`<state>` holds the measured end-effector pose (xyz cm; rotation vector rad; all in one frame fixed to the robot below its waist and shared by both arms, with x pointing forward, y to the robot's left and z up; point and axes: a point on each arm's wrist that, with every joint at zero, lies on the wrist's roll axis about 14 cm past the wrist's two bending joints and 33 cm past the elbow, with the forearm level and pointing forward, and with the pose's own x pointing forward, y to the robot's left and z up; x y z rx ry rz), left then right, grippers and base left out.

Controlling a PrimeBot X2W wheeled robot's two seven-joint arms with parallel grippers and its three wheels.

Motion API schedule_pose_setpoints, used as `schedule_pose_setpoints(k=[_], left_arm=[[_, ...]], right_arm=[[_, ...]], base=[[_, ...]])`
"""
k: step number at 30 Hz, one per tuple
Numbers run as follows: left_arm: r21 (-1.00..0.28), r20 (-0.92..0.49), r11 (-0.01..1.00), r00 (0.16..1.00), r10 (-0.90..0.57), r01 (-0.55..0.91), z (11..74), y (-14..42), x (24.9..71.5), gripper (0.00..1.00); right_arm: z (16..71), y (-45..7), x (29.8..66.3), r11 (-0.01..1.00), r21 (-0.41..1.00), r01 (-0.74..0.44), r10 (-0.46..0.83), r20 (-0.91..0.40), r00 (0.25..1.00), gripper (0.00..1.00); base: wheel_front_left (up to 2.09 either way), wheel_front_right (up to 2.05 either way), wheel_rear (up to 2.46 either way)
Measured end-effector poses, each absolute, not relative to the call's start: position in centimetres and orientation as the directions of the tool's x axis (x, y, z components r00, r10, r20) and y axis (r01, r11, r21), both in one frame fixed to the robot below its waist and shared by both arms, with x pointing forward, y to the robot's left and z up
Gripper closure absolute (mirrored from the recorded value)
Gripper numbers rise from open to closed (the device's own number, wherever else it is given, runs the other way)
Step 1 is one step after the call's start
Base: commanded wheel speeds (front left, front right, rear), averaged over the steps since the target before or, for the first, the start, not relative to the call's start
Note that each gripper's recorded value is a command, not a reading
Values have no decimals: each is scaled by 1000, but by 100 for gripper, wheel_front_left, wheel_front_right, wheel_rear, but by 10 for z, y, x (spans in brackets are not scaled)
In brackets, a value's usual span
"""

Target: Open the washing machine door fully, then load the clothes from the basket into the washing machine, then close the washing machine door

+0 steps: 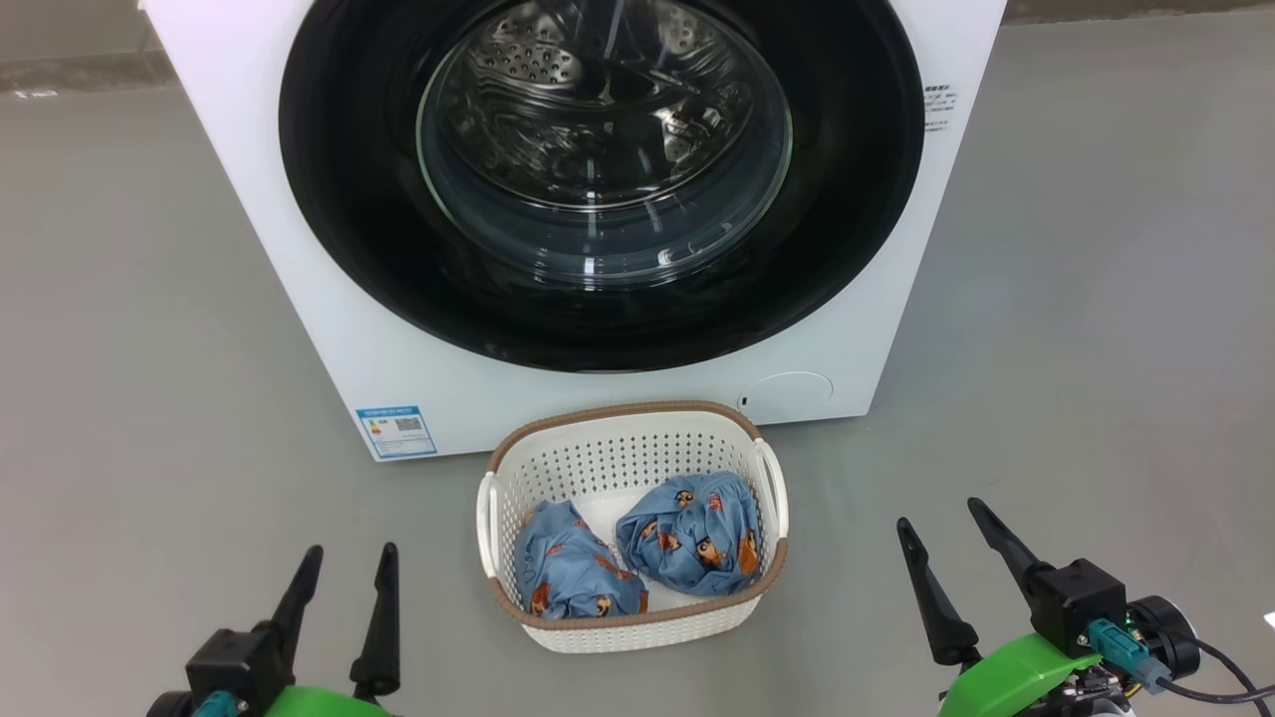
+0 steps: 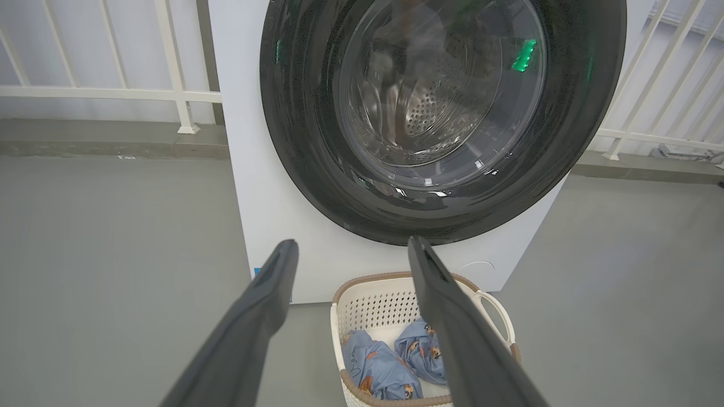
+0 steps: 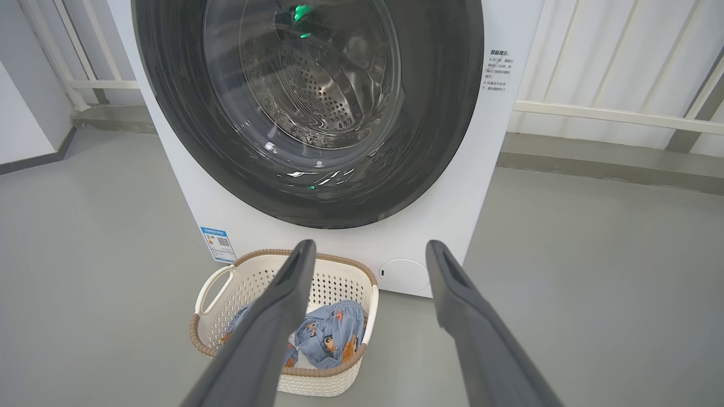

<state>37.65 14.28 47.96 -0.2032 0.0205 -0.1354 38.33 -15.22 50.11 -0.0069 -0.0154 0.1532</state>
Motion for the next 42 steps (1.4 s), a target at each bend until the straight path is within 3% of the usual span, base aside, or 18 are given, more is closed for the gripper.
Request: schedule_pose_setpoints(k=[22,42], left_arm=[[-186,-16,973,989,-146,140,477,141,379,0],[-183,-13,973,989,-146,141,478,140,384,0]], right_arm=[[500,-151,385,988,-4,-155,155,16,988,0],[498,-155,386,990,7,-140,140,14,990,0]], base=[[11,11,-21],[109,109,-217]])
